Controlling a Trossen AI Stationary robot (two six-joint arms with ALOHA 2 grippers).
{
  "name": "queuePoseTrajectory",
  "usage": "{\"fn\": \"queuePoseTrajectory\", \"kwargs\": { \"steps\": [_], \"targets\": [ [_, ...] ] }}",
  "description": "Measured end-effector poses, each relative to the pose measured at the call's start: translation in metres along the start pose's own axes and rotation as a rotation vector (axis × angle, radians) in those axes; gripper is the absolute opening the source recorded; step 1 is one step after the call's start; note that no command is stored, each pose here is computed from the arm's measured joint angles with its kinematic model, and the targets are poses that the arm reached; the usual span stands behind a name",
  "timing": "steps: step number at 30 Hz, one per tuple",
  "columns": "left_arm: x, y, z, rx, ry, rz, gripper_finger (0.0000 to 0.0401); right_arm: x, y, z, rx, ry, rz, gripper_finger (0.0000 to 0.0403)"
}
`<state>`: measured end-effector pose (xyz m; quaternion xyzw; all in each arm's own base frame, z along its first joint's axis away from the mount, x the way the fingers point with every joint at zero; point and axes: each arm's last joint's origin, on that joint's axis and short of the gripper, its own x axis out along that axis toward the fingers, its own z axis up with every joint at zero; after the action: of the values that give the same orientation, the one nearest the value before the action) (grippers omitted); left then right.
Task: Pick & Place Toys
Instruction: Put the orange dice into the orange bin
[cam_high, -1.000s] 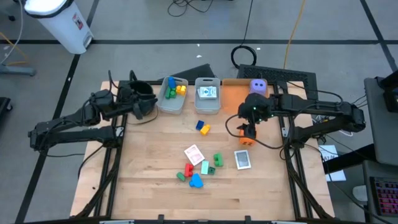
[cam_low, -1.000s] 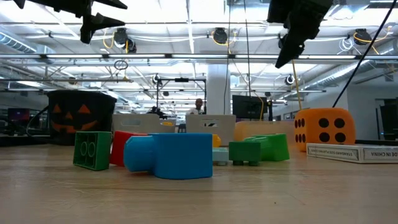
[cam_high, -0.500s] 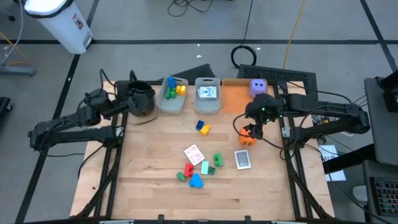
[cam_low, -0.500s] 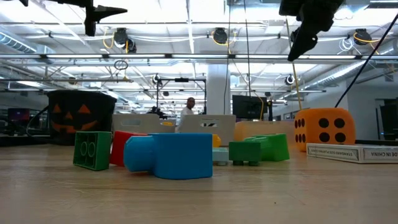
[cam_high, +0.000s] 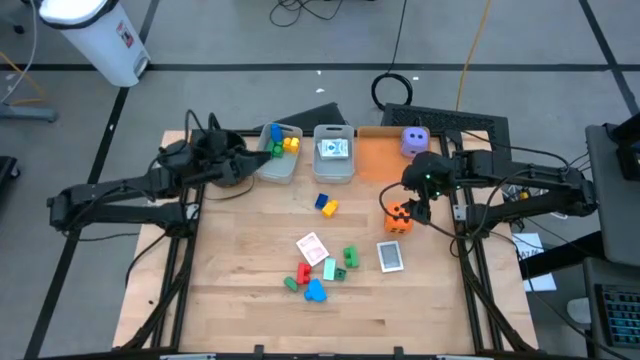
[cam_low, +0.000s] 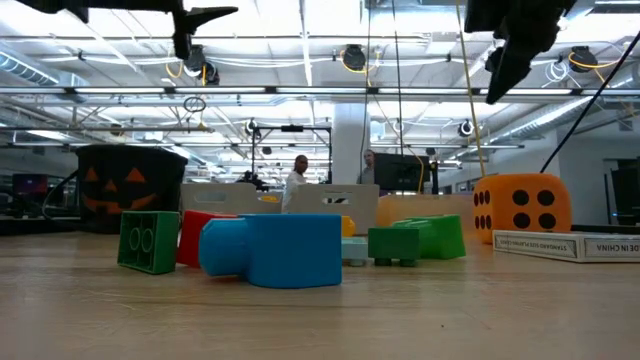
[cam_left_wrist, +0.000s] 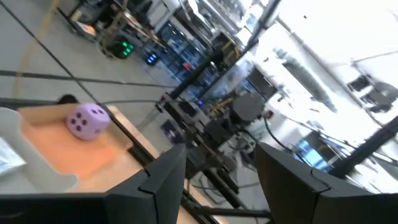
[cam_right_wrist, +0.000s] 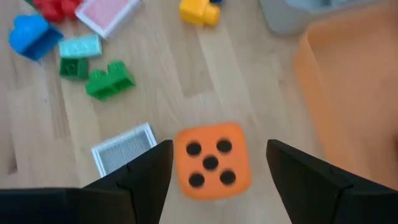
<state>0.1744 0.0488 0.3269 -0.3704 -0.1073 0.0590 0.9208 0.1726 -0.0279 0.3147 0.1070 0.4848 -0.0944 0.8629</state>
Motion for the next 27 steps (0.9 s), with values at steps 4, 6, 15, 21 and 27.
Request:
{"fn": "queuePoseTrajectory", "kwargs": {
  "steps": [4, 6, 15, 21, 27],
  "targets": [
    [0.011, 0.000, -0.007, -0.001, 0.017, -0.028, 0.0198, 0.000, -0.001, -0.005, 0.002, 0.050, -0.006, 0.0285],
    [0.016, -0.001, -0.010, -0.001, 0.021, -0.046, 0.0198, 0.000, -0.001, -0.006, -0.003, 0.059, -0.007, 0.0312],
    [0.027, -0.003, -0.020, -0.009, 0.039, -0.089, 0.0198, 0.004, -0.001, -0.004, -0.063, 0.073, -0.008, 0.0389],
    [0.027, -0.005, -0.022, -0.008, 0.038, -0.092, 0.0198, 0.028, -0.002, -0.009, -0.069, 0.128, -0.012, 0.0397],
    [0.027, -0.007, -0.024, -0.007, 0.042, -0.096, 0.0198, 0.054, -0.005, -0.025, -0.067, 0.200, -0.019, 0.0399]
  ]
}}
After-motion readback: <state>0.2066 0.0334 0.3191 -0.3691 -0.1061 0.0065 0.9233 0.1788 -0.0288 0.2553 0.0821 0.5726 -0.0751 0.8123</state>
